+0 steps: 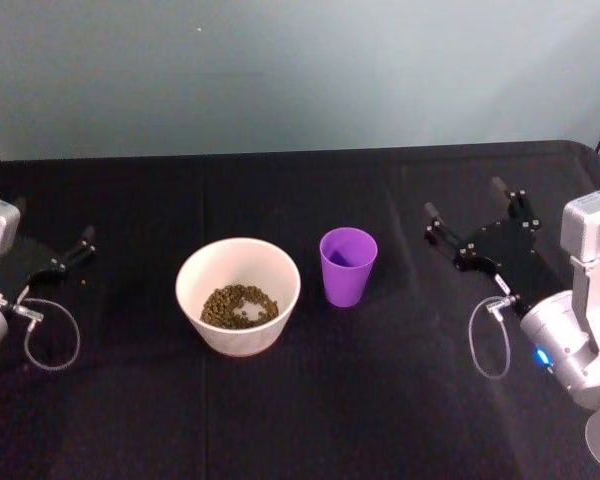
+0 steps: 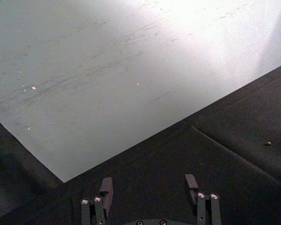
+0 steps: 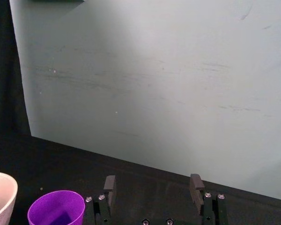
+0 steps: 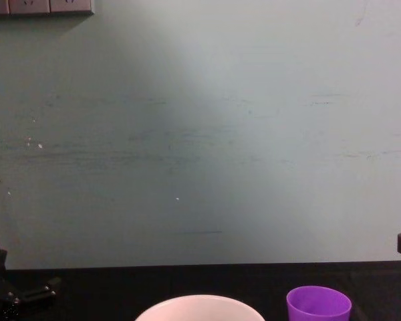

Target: Pick up the cup and pour the mung beans from the cup into the bowl.

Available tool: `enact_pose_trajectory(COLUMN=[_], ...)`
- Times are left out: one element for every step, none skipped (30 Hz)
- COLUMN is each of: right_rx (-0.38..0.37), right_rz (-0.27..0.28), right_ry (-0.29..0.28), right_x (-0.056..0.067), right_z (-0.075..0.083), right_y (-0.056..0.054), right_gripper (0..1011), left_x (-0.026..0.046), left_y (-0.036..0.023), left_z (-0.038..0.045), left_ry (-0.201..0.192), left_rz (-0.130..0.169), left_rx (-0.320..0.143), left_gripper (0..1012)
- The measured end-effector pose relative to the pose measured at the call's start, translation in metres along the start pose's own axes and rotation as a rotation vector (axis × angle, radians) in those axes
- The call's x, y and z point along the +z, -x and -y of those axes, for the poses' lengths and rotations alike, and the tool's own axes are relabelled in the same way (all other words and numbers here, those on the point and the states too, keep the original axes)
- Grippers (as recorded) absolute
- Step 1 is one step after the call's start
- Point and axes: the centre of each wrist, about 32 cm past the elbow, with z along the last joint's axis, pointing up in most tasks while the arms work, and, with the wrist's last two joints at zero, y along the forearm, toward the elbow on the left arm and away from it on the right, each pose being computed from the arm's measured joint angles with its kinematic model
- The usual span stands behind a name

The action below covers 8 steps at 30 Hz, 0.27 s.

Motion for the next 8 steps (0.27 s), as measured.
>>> enact_pose_trajectory(right_rx=[0.0,0.0,0.0,0.0,0.0,0.0,0.0,0.0], right_rz=[0.0,0.0,0.0,0.0,0.0,0.0,0.0,0.0], right_ry=[0.0,0.0,0.0,0.0,0.0,0.001,0.001,0.001], right_x=[0.0001,0.0001,0.0001,0.0002,0.0002,0.0001,0.0002,0.0002], right_z=[0.0,0.0,0.0,0.0,0.0,0.0,0.0,0.0], right_y=[0.0,0.0,-0.0001,-0.0001,-0.0001,-0.0001,-0.0001,-0.0001], right_gripper=[1003,1003,1003,1002,1003,1003,1003,1003], left_x=[0.0,0.0,0.0,0.0,0.0,0.0,0.0,0.0], left_y=[0.0,0.0,0.0,0.0,0.0,0.0,0.0,0.0], left_z=[0.0,0.0,0.0,0.0,0.0,0.0,0.0,0.0], left_ry=[0.0,0.0,0.0,0.0,0.0,0.0,0.0,0.0], left_rz=[0.0,0.0,0.0,0.0,0.0,0.0,0.0,0.0], left_rx=[0.0,0.0,0.0,0.0,0.0,0.0,0.0,0.0], left_gripper=[1000,1000,1000,1000,1000,1000,1000,1000])
